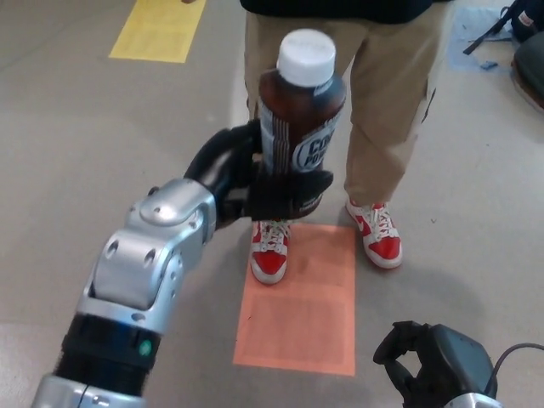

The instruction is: The robot recieved a bottle of protein shake from a person using its left hand and then shake the protein up and down 2 two times and hand it back to the person

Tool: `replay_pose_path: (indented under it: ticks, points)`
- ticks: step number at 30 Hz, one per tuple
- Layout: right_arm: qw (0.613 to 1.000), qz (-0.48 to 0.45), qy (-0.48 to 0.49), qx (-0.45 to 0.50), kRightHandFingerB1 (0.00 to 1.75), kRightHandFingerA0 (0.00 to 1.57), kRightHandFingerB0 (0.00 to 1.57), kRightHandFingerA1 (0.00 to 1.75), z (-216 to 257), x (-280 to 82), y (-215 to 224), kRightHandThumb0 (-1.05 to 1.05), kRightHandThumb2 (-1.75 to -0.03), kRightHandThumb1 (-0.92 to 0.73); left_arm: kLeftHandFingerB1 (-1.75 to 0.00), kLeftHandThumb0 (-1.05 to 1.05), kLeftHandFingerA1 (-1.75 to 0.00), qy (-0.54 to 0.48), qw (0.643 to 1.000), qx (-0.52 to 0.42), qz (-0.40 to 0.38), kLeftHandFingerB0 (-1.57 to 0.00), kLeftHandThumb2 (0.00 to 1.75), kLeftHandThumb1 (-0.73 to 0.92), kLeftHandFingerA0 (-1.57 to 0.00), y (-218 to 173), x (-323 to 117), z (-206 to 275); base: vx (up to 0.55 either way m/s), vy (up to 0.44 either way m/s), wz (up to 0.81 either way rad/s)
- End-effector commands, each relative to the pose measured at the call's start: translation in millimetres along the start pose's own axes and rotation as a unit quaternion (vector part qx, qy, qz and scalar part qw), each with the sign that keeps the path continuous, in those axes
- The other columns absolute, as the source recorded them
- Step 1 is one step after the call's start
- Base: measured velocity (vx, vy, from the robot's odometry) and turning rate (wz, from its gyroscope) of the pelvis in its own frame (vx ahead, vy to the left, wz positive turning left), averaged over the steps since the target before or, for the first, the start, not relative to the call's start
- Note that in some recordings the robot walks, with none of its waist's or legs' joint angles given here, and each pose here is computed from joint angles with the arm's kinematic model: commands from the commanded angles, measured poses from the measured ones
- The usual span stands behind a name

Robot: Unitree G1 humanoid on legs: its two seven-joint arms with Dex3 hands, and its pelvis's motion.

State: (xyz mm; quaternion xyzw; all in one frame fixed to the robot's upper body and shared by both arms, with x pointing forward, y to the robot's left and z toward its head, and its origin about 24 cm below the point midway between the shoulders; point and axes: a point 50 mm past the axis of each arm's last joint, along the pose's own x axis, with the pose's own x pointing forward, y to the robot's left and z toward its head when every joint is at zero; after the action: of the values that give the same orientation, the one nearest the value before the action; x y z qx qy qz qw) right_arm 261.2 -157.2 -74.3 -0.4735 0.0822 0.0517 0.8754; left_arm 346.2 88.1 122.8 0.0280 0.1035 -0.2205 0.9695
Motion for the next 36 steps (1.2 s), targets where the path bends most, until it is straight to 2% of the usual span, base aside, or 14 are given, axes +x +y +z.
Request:
replay_pose_path:
  ticks: [1,7,8,10,11,13,17,18,20,23,24,25,28,36]
  points:
    - [1.000,0.004,0.013,0.004,0.81,1.05,0.94,0.95,-6.3,-3.1,0.3,-0.49,-1.05,-0.57,-0.90,-0.27,-0.72,-0.004,1.000,-0.008,-0.001,-0.81,0.67,0.81,-1.17,1.1,2.7,14.1,0.00,0.000,0.00]
    - [1.000,0.006,0.013,0.002,0.83,1.04,0.93,0.97,-6.4,-2.4,-0.1,-0.49,-1.06,-0.56,-0.92,-0.27,-0.74,-0.023,1.000,-0.005,0.008,-0.79,0.68,0.79,-1.15,8.3,5.7,35.4,0.00,0.000,0.00]
    - [1.000,0.003,0.009,0.000,0.87,1.03,0.91,1.01,-5.9,-2.6,-0.5,-0.50,-1.12,-0.51,-0.90,-0.26,-0.73,-0.026,1.000,-0.002,0.014,-0.80,0.66,0.81,-1.14,10.1,5.9,44.1,0.00,0.000,0.00]
    - [1.000,0.003,0.008,0.001,0.87,1.04,0.90,1.01,-5.9,-2.8,-0.4,-0.49,-1.13,-0.52,-0.91,-0.26,-0.73,-0.030,0.999,-0.001,0.017,-0.79,0.67,0.81,-1.14,10.7,6.1,50.4,0.00,0.000,0.00]
    - [1.000,0.005,0.008,0.003,0.81,1.05,0.93,1.00,-6.5,-4.1,0.8,-0.50,-1.04,-0.56,-0.91,-0.25,-0.73,-0.032,0.999,-0.002,0.016,-0.77,0.65,0.82,-1.14,10.7,5.5,51.7,0.00,0.000,0.00]
    - [1.000,0.005,0.006,0.000,0.82,1.06,0.93,0.99,-6.6,-4.7,1.3,-0.49,-1.05,-0.56,-0.93,-0.27,-0.75,-0.041,0.999,0.002,0.017,-0.77,0.68,0.80,-1.12,11.7,5.0,58.1,0.00,0.000,0.00]
    - [1.000,0.004,0.007,0.001,0.81,1.06,0.94,1.00,-5.8,-4.0,1.1,-0.50,-1.08,-0.55,-0.85,-0.28,-0.70,-0.059,0.998,-0.014,0.029,-0.80,0.64,0.80,-1.11,18.0,3.4,77.2,0.00,0.000,0.00]
    - [1.000,0.003,0.006,0.001,0.87,1.06,0.92,1.02,-6.0,-4.1,0.8,-0.49,-1.14,-0.52,-0.83,-0.28,-0.71,-0.061,0.998,-0.015,0.029,-0.80,0.64,0.80,-1.11,18.6,3.0,79.9,0.00,0.000,0.00]
    - [1.000,0.006,0.005,-0.002,0.82,1.03,0.94,0.97,-6.5,-3.8,0.3,-0.49,-1.07,-0.54,-0.81,-0.28,-0.70,-0.069,0.997,-0.015,0.032,-0.80,0.64,0.81,-1.11,21.1,1.9,86.6,0.00,0.000,0.00]
    - [1.000,0.007,0.008,0.010,0.81,1.03,0.95,0.94,-6.1,-3.4,0.2,-0.49,-1.09,-0.53,-0.78,-0.29,-0.70,-0.076,0.996,-0.011,0.039,-0.81,0.63,0.79,-1.11,24.2,1.0,90.8,0.00,0.000,0.00]
    - [1.000,0.007,0.006,0.004,0.87,1.04,0.92,1.01,-6.3,-3.4,-0.1,-0.49,-1.14,-0.51,-0.78,-0.29,-0.71,-0.078,0.996,-0.014,0.046,-0.81,0.64,0.80,-1.11,26.0,0.6,92.5,0.00,0.000,0.00]
    - [1.000,0.007,0.005,0.001,0.82,1.05,0.94,0.96,-6.4,-3.3,-0.2,-0.49,-1.11,-0.53,-0.79,-0.28,-0.72,-0.079,0.995,-0.016,0.049,-0.81,0.64,0.81,-1.11,26.9,0.4,93.5,0.00,0.000,0.00]
    - [1.000,0.008,0.003,-0.007,0.81,1.07,0.94,0.96,-6.8,-3.6,0.1,-0.50,-1.05,-0.56,-0.80,-0.27,-0.72,-0.080,0.995,-0.014,0.060,-0.83,0.64,0.82,-1.11,30.9,-0.6,96.1,0.00,0.000,0.00]
    - [1.000,0.013,0.010,-0.002,0.83,1.05,0.92,0.96,-7.6,-3.5,0.4,-0.50,-1.08,-0.53,-0.75,-0.26,-0.70,-0.085,0.995,-0.010,0.061,-0.84,0.63,0.78,-1.13,34.5,-2.7,99.3,0.00,0.000,0.00]
